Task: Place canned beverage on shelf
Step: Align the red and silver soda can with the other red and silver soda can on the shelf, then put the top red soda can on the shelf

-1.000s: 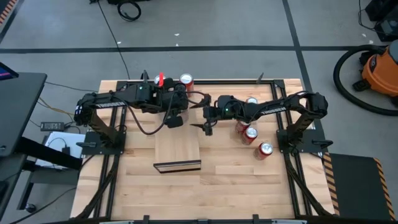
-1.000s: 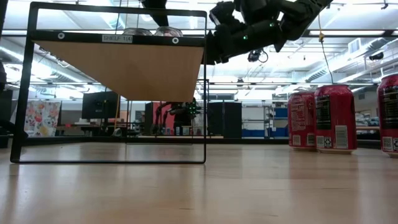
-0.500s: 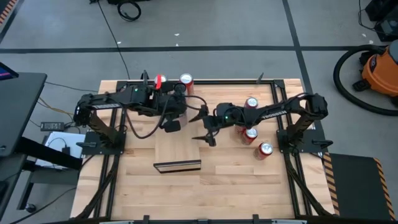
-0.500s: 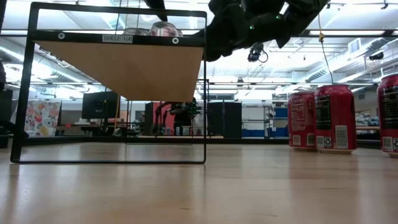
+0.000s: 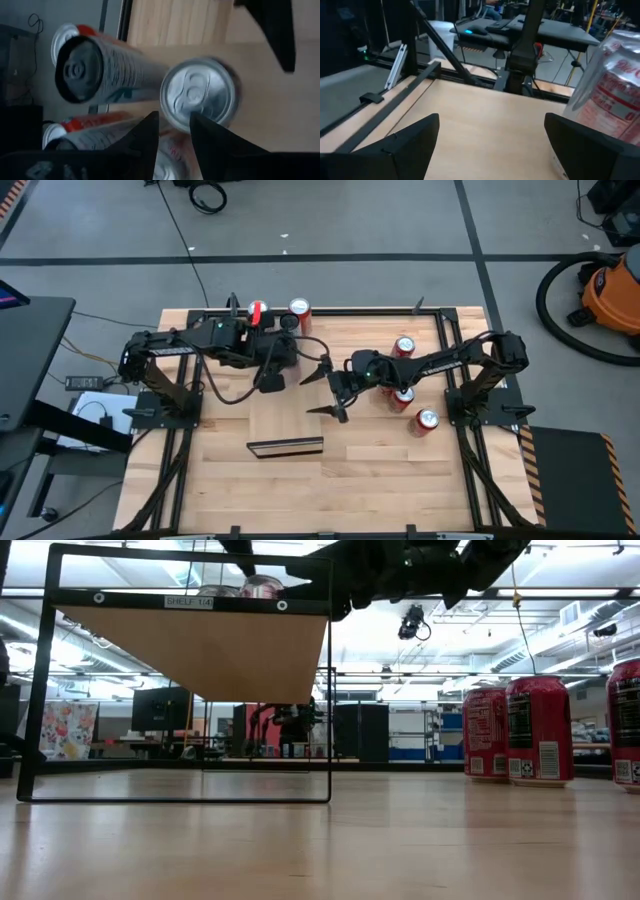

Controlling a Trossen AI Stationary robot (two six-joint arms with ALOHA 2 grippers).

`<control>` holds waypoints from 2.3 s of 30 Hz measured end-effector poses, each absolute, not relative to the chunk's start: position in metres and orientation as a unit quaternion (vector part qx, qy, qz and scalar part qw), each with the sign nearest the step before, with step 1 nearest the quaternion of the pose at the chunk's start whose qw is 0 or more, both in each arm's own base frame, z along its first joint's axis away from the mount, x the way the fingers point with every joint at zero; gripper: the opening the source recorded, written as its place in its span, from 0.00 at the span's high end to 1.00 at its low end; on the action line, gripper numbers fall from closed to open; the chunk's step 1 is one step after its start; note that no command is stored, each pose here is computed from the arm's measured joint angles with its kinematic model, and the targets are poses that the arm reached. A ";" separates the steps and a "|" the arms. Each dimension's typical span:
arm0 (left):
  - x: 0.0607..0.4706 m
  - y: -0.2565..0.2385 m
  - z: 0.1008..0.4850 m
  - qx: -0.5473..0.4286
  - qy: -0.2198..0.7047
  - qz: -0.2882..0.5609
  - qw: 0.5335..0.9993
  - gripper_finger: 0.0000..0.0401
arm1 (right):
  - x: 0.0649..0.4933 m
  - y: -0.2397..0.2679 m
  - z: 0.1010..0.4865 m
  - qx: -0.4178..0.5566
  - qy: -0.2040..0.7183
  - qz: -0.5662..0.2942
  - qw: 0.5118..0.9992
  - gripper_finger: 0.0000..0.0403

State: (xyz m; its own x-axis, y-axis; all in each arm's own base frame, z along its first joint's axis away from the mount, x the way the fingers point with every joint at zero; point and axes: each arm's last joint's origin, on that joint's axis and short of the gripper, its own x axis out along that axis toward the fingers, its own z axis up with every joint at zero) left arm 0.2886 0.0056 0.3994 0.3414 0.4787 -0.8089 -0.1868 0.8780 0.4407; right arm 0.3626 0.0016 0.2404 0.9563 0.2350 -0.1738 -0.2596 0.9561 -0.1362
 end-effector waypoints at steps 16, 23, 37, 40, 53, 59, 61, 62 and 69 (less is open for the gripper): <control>0.284 -0.022 0.396 0.176 0.558 0.152 0.797 0.70 | 0.362 -0.004 0.238 -0.079 0.091 0.105 0.987 0.08; 0.290 -0.020 0.382 0.237 0.575 0.130 0.772 0.70 | 0.361 -0.004 0.233 -0.076 0.117 0.105 0.985 0.08; 0.295 -0.021 0.380 0.238 0.558 0.136 0.783 0.70 | 0.352 -0.005 0.240 -0.084 0.148 0.094 0.981 0.08; 0.293 -0.024 0.382 0.237 0.558 0.133 0.784 0.70 | 0.341 -0.006 0.248 -0.100 0.172 0.070 0.977 0.08; 0.290 -0.050 0.397 0.172 0.504 0.148 0.834 0.70 | 0.264 -0.044 0.275 -0.087 0.359 -0.108 0.923 0.08; 0.291 -0.050 0.396 0.154 0.500 0.162 0.837 0.70 | 0.231 -0.092 0.271 -0.022 0.430 -0.198 0.881 0.08; 0.291 -0.050 0.396 0.153 0.500 0.162 0.837 0.70 | 0.223 -0.106 0.268 -0.003 0.448 -0.222 0.866 0.08; 0.291 -0.050 0.396 0.153 0.499 0.162 0.837 0.70 | 0.219 -0.114 0.265 0.006 0.459 -0.233 0.857 0.08; 0.291 -0.050 0.397 0.151 0.496 0.163 0.839 0.70 | 0.203 -0.148 0.242 0.058 0.529 -0.288 0.796 0.08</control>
